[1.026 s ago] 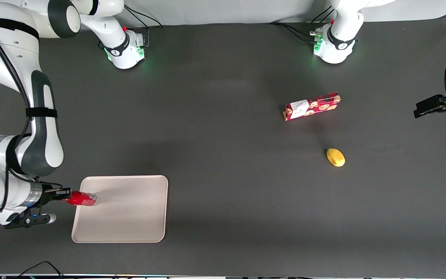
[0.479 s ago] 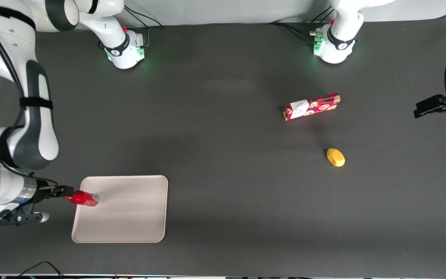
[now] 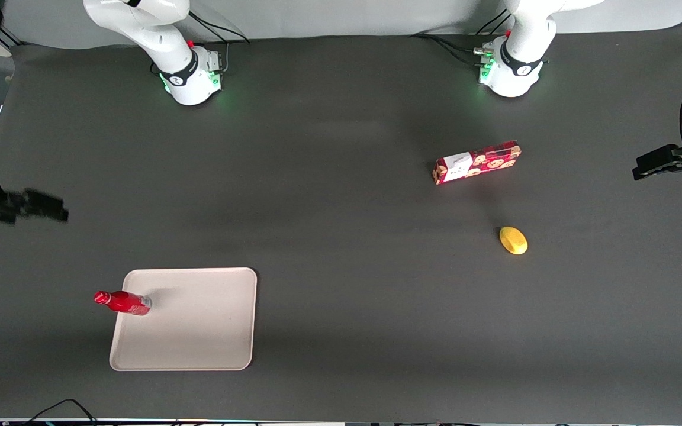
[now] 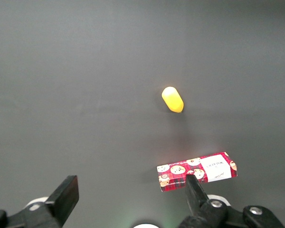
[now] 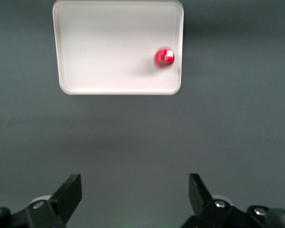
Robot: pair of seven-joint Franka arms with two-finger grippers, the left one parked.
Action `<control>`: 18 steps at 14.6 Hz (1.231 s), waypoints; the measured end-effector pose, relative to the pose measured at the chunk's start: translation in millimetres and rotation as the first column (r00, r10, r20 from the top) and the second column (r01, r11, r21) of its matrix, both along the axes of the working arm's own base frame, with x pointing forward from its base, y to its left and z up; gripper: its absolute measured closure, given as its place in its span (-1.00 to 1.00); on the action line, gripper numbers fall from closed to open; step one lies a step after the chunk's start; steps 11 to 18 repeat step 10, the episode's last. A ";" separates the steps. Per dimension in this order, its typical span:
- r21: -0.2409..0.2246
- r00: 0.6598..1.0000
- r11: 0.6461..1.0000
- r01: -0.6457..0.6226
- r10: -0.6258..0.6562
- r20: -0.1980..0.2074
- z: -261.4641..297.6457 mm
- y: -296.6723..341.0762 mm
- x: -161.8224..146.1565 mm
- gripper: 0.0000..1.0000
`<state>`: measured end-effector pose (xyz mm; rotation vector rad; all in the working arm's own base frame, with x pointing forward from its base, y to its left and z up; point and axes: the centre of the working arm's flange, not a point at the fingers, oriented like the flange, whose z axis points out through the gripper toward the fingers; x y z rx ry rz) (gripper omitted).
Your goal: Place coke bottle on tray
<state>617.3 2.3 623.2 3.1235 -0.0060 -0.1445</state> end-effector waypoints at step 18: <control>0.017 0.997 0.999 0.046 -0.045 -0.063 -48.9 -3.5 -74.9 -1.00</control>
